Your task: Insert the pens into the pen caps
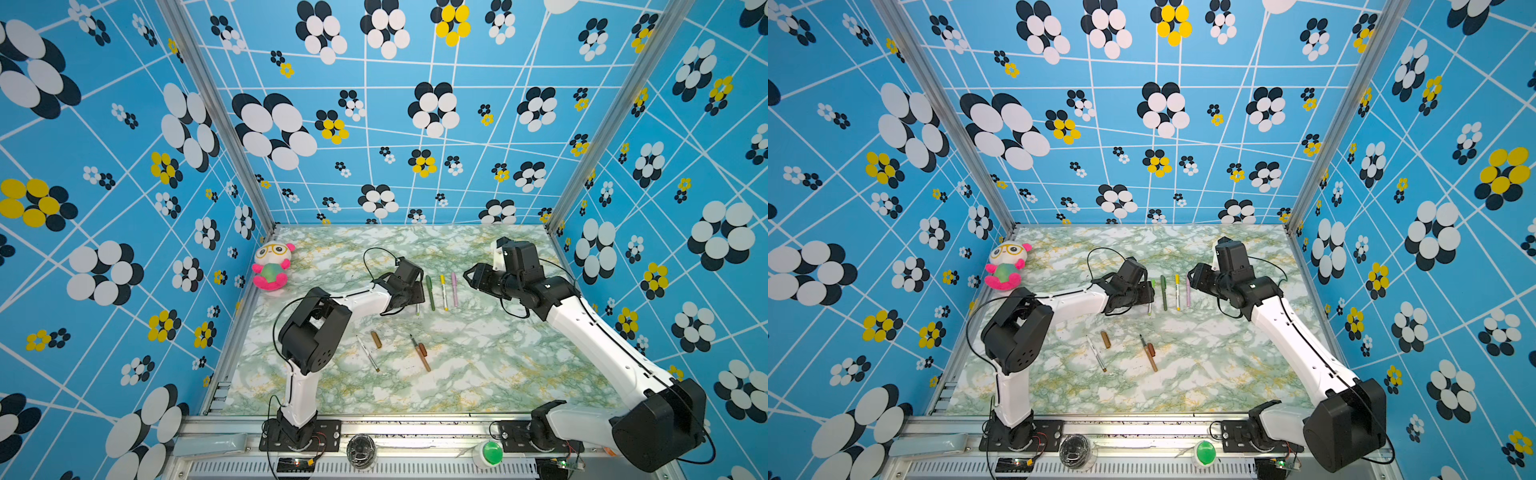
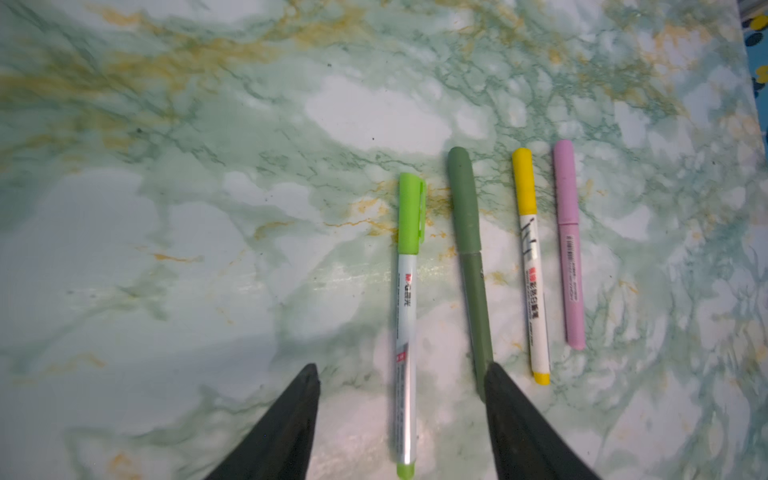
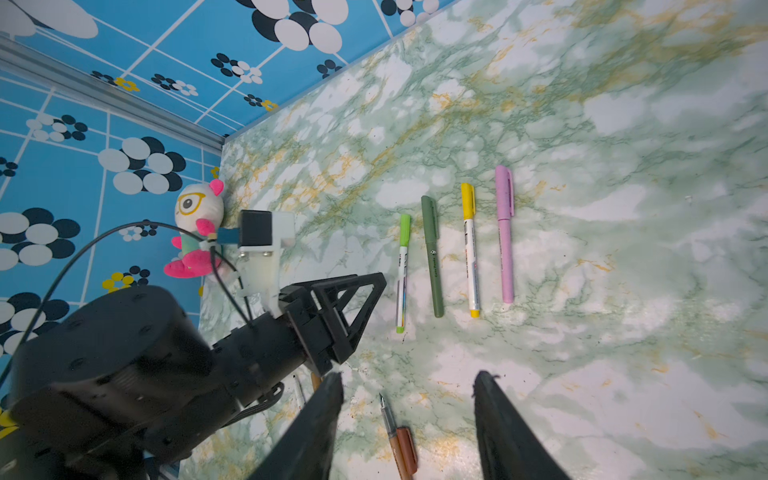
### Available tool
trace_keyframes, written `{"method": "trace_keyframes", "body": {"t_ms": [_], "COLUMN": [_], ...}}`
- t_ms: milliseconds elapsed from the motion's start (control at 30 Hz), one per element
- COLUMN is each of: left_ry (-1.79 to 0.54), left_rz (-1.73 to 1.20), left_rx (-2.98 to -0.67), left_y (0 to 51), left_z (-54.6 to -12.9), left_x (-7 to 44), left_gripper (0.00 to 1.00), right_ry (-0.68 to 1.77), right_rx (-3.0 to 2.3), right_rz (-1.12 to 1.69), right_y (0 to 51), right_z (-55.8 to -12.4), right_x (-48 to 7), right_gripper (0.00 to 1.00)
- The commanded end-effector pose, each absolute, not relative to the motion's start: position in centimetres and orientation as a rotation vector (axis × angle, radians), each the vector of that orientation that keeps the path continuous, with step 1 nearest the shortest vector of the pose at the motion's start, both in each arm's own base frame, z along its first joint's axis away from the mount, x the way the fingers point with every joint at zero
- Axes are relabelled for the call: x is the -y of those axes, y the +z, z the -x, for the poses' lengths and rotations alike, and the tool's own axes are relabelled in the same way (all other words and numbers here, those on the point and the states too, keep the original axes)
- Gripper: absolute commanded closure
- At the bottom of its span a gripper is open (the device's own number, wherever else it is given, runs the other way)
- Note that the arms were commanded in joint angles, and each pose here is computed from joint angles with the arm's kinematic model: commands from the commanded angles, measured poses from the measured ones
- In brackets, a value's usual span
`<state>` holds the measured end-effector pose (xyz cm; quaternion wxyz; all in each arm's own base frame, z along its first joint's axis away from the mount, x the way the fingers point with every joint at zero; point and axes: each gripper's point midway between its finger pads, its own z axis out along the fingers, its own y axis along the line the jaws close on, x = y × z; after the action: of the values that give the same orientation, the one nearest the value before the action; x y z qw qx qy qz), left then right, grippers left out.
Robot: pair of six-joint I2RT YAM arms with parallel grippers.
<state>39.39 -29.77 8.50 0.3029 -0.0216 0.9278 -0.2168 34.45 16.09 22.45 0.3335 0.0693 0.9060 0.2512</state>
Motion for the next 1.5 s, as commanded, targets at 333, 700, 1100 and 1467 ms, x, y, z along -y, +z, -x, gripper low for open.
{"method": "trace_keyframes", "body": {"t_ms": [333, 700, 1100, 1467], "left_ry": [-0.516, -0.538, -0.609, -0.679], "left_rz": [0.142, 0.486, 0.448, 0.379], "left_rx": [-2.053, -2.015, -1.996, -2.013], "left_y": [22.3, 18.3, 18.1, 18.3], "left_z": [-34.9, -30.1, -30.1, -30.7], "left_x": [16.1, 7.5, 7.6, 9.2], "left_gripper": [0.09, 0.06, 0.07, 0.07], "right_ry": [0.431, 0.274, 0.199, 0.157], "right_rx": [-2.556, -2.66, -2.766, -2.83], "right_rz": [0.499, 0.847, 0.814, 0.787], "right_y": [15.0, 8.6, 5.6, 3.5], "right_z": [-28.7, -23.0, -20.3, -19.0], "right_x": [-26.3, -31.2, -30.2, -28.4], "right_gripper": [0.48, 0.51, 0.66, 0.7]}}
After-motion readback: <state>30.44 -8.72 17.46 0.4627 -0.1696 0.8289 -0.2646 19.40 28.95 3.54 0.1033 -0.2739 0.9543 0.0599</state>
